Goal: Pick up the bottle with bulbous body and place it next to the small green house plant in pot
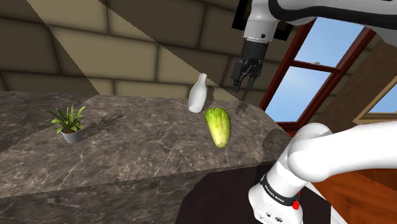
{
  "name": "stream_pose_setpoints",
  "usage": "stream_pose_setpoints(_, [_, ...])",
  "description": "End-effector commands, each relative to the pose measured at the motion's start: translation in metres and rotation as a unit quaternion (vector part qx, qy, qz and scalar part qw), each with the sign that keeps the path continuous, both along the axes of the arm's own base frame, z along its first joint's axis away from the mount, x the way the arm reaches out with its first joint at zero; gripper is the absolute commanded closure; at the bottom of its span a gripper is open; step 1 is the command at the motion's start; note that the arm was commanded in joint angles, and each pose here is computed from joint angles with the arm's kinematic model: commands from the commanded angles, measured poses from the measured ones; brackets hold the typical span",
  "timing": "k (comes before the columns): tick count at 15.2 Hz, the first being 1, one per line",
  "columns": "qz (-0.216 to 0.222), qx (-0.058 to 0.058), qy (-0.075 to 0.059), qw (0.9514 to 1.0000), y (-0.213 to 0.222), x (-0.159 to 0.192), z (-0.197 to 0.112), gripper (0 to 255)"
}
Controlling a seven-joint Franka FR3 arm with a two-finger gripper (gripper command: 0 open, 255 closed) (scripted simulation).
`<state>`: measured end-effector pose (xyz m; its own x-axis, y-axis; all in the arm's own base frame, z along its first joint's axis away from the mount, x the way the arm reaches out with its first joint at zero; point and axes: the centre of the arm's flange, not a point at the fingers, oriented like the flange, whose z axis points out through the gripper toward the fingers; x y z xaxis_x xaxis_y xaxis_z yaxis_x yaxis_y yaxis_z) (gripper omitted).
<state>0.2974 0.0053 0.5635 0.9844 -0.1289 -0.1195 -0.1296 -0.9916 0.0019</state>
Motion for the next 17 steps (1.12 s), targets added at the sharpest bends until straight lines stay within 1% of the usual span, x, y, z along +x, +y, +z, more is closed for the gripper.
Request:
stream_pose_setpoints(1, [0.000, 0.000, 0.000, 1.0000, 0.000, 0.000, 0.000, 0])
stream_pose_setpoints(17, [-0.016, 0.001, -0.027, 0.9995, -0.112, 0.162, -0.055, 0])
